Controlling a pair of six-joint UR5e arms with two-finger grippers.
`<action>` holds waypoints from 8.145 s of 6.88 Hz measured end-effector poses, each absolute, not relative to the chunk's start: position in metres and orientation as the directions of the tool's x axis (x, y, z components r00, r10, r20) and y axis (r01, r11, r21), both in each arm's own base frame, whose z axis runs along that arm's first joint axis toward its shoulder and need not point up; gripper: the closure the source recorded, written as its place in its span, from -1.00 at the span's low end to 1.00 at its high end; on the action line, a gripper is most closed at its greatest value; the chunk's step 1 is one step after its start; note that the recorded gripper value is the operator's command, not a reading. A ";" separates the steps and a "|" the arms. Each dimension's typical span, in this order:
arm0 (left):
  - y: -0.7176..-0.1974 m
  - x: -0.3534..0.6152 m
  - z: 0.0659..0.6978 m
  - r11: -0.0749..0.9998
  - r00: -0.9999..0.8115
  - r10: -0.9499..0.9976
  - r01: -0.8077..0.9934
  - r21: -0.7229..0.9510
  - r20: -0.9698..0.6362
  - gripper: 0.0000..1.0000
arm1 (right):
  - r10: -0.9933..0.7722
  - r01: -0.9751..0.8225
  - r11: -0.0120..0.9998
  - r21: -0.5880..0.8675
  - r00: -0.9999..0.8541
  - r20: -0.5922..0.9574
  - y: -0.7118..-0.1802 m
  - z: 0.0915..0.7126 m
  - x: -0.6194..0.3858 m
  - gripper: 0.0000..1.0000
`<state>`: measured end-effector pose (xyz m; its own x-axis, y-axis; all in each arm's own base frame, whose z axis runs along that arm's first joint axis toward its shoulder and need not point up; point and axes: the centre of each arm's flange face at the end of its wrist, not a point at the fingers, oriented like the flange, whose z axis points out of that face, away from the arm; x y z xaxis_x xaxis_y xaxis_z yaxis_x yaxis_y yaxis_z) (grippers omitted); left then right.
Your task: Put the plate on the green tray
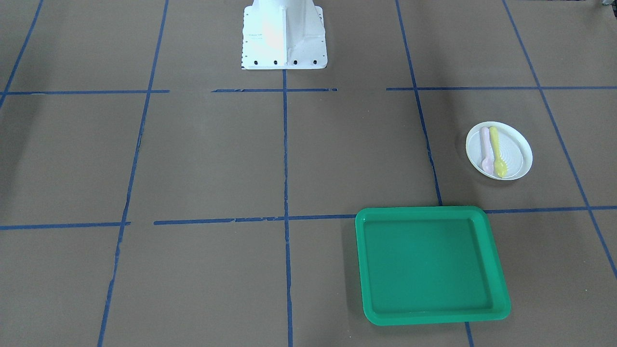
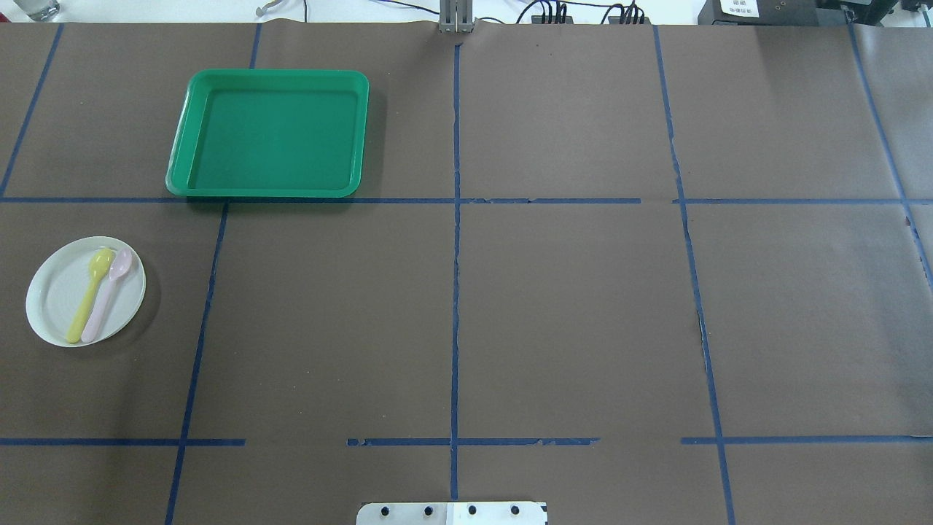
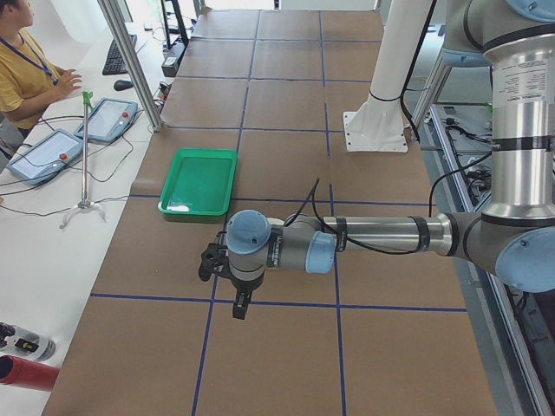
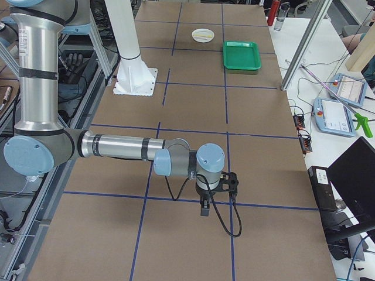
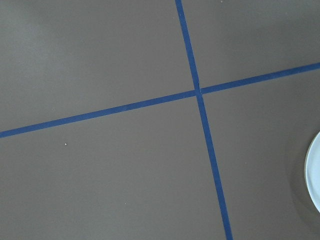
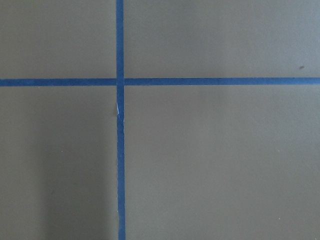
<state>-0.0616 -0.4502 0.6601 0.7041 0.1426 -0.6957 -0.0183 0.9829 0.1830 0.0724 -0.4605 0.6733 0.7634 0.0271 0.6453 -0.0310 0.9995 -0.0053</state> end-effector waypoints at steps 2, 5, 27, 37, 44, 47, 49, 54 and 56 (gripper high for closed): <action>-0.447 0.003 0.670 0.994 0.645 0.036 0.055 0.094 -0.763 -1.00 | 0.026 -0.031 1.000 -0.004 0.763 0.645 -0.461 0.673 0.072 -1.00; -0.438 0.113 0.668 0.989 0.608 -0.125 0.144 -0.046 -0.784 -1.00 | 0.026 -0.031 1.000 -0.004 0.763 0.646 -0.461 0.673 0.072 -1.00; -0.629 0.363 0.452 0.660 0.214 -0.693 0.573 -0.486 -0.688 0.51 | 0.026 -0.031 1.000 -0.004 0.763 0.646 -0.461 0.673 0.072 -1.00; -0.595 0.182 0.482 0.982 0.610 -0.071 0.182 0.052 -0.789 -1.00 | 0.026 -0.031 1.000 -0.004 0.763 0.645 -0.461 0.673 0.072 -1.00; -0.441 -0.072 0.634 0.998 0.703 0.056 -0.031 0.048 -0.709 -1.00 | 0.026 -0.031 1.000 -0.004 0.763 0.646 -0.461 0.673 0.072 -1.00; -0.405 -0.074 0.638 0.998 0.699 0.060 -0.036 0.050 -0.713 -1.00 | 0.026 -0.031 1.000 -0.003 0.763 0.646 -0.461 0.672 0.072 -1.00; -0.401 -0.073 0.640 0.999 0.697 0.040 -0.031 0.025 -0.716 -1.00 | 0.026 -0.031 1.000 -0.004 0.763 0.645 -0.461 0.673 0.072 -1.00; -0.415 -0.073 0.633 0.998 0.698 0.066 -0.037 0.055 -0.713 -1.00 | 0.026 -0.031 1.000 -0.004 0.764 0.645 -0.461 0.673 0.072 -1.00; -0.448 -0.074 0.621 0.995 0.705 0.092 -0.040 0.091 -0.703 -1.00 | 0.026 -0.031 1.000 -0.004 0.763 0.646 -0.461 0.672 0.072 -1.00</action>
